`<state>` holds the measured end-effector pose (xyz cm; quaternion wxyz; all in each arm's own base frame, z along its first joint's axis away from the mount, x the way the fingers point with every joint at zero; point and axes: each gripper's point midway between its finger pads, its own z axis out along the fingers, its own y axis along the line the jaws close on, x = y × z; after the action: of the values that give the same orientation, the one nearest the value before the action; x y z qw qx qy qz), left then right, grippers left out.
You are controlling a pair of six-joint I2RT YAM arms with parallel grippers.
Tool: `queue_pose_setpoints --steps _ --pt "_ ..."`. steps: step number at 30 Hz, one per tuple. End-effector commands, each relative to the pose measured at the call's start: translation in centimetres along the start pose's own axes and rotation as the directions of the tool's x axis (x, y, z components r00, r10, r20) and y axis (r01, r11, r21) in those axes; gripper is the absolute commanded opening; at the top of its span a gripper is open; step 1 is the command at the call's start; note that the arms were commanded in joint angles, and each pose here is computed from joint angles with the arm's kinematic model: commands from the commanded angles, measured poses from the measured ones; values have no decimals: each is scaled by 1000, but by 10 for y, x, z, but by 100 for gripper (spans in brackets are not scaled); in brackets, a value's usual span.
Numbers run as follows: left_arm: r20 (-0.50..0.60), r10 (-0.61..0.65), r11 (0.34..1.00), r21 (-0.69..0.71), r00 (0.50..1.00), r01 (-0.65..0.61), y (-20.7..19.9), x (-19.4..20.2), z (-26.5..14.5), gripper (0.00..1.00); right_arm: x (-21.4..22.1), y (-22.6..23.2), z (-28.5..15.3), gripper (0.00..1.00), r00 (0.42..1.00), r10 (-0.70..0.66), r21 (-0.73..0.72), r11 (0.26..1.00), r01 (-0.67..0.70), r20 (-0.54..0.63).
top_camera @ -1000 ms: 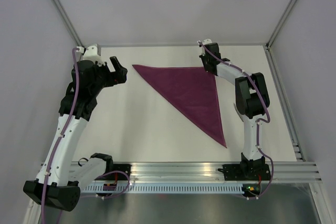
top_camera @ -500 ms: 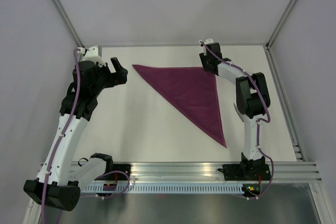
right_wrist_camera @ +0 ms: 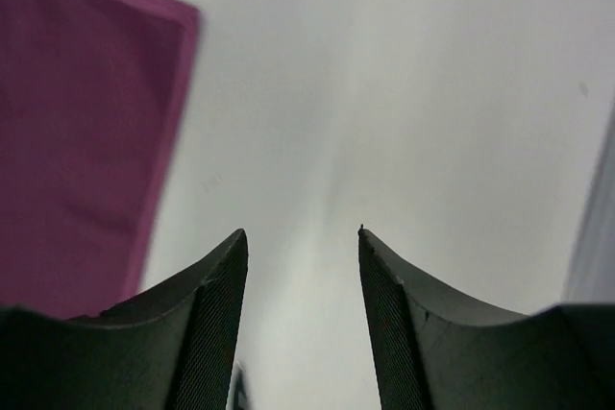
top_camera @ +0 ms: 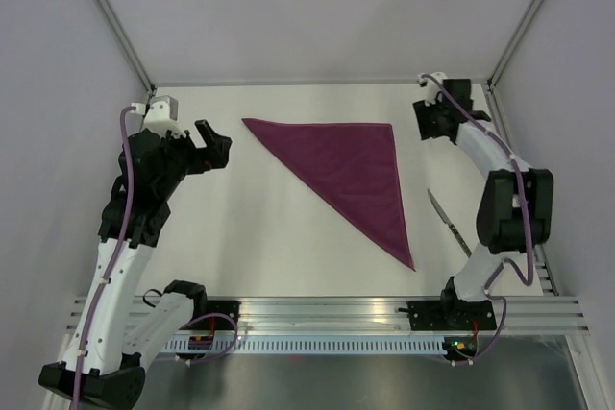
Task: Fold the napkin, place the utensils inside, and roll it up
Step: Fold the napkin, then grab a utensil with the right arm
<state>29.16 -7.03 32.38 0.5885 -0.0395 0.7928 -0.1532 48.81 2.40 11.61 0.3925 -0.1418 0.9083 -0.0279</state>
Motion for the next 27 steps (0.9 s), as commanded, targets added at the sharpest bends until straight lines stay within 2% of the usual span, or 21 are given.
queue_pose_setpoints --steps 1,2,5,9,13,18,27 --pt "-19 5 999 47 1000 -4 -5 13 -6 100 54 -32 -57 56 996 -42 -97 995 35 -78" --pt "-11 1 999 54 1000 -1 -7 12 -9 100 86 -27 -64 55 988 -49 -130 991 30 -145" --pt "-17 -5 998 67 1000 6 -8 17 -11 100 131 -26 -92 55 972 -118 -177 981 82 -203" --pt "-19 -6 996 85 1000 8 -10 21 -14 100 152 -14 -125 55 965 -176 -217 967 133 -193" --pt "-21 6 996 88 1000 -4 -9 26 -16 100 186 5 -144 55 939 -232 -294 943 154 -253" --pt "-17 15 995 99 1000 -13 -11 25 -19 100 225 11 -155 55 887 -322 -355 913 199 -332" --pt "-14 21 993 112 1000 -19 -13 25 -21 100 255 13 -158 57 848 -329 -367 914 175 -415"
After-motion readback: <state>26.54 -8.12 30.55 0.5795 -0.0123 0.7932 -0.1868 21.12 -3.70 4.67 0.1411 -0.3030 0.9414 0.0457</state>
